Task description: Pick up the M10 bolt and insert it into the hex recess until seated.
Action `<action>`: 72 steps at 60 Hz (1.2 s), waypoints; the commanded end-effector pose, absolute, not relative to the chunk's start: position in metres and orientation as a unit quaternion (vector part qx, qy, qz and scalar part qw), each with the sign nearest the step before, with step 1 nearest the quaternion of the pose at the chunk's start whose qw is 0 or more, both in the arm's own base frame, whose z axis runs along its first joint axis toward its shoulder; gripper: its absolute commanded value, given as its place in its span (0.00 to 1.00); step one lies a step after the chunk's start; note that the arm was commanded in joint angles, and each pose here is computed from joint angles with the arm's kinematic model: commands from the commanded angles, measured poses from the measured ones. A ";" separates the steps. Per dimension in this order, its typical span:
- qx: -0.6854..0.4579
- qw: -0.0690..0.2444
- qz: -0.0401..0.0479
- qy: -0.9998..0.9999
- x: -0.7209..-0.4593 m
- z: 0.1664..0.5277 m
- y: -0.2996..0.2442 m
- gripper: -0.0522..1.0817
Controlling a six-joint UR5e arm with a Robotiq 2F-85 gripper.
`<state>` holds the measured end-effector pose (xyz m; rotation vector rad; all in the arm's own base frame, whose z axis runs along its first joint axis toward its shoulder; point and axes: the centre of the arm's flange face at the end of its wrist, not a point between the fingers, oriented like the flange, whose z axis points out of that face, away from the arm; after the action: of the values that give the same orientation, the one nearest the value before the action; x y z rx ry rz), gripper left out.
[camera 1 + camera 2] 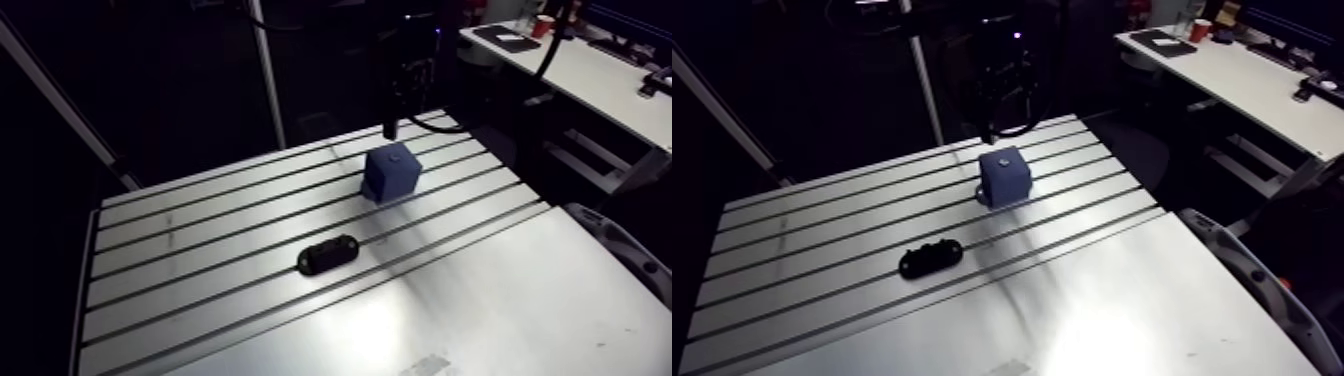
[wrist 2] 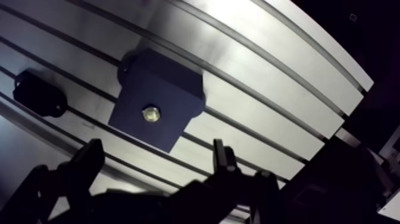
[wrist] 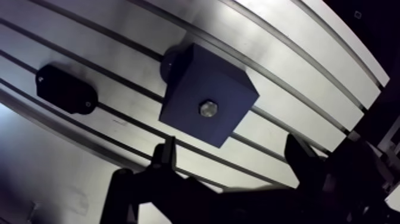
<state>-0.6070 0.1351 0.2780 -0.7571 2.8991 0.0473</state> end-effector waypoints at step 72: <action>0.010 0.053 -0.006 0.998 -0.594 0.257 0.136 1.00</action>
<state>-0.5908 0.1325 0.2668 0.0540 3.0452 -0.0386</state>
